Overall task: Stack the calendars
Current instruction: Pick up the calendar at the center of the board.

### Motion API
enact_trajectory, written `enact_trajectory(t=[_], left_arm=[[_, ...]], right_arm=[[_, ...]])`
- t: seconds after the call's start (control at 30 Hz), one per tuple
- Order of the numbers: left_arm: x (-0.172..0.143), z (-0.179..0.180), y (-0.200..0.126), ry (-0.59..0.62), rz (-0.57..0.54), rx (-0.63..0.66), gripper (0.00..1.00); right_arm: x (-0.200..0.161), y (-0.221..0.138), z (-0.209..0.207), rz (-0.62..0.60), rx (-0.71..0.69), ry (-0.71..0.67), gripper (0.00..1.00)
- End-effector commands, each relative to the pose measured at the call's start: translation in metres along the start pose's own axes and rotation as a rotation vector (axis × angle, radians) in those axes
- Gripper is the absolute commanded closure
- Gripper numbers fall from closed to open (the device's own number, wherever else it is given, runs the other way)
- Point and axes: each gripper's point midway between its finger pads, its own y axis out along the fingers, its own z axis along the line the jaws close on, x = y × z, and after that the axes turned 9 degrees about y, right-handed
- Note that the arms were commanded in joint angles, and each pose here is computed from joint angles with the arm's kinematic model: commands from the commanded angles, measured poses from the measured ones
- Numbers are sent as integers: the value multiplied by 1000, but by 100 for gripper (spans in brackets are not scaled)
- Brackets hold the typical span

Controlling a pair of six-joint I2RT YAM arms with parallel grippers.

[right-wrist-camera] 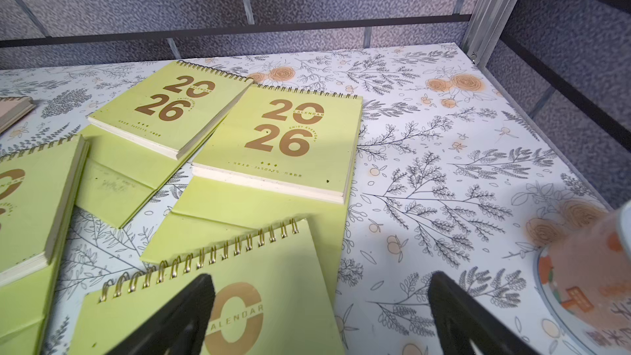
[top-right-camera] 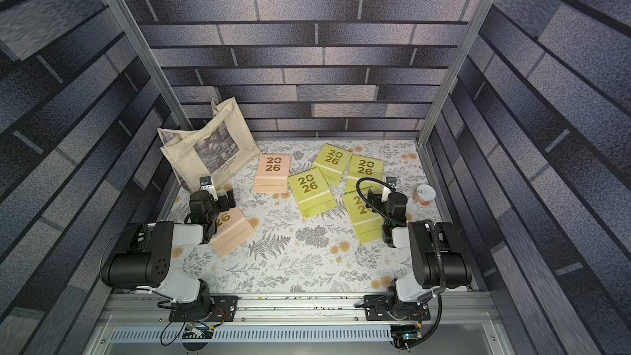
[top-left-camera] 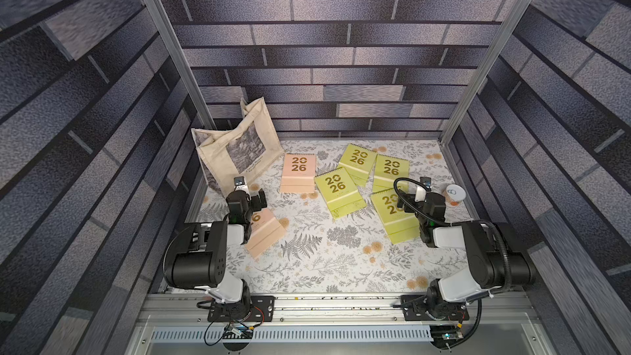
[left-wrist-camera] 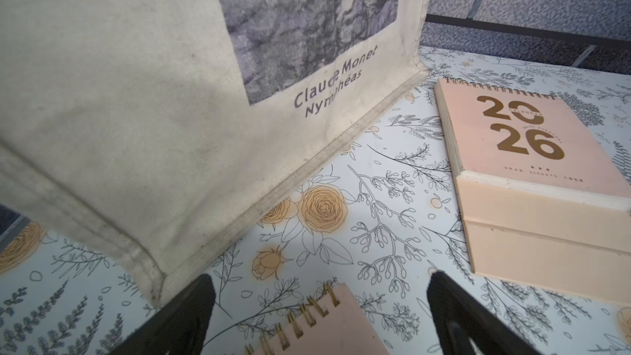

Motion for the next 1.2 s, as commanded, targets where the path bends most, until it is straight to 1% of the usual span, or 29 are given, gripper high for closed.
enact_trajectory(t=[0.0, 0.6, 0.8, 1.17], left_arm=[[11, 0, 3, 25, -24, 5, 0], [11, 4, 3, 20, -18, 33, 0], [10, 3, 3, 16, -19, 23, 0], [14, 3, 3, 18, -21, 19, 0]], right_arm=[[8, 1, 5, -24, 21, -13, 0], [9, 1, 6, -28, 22, -13, 0], [8, 1, 10, -22, 46, -20, 0], [8, 1, 10, -23, 45, -20, 0]])
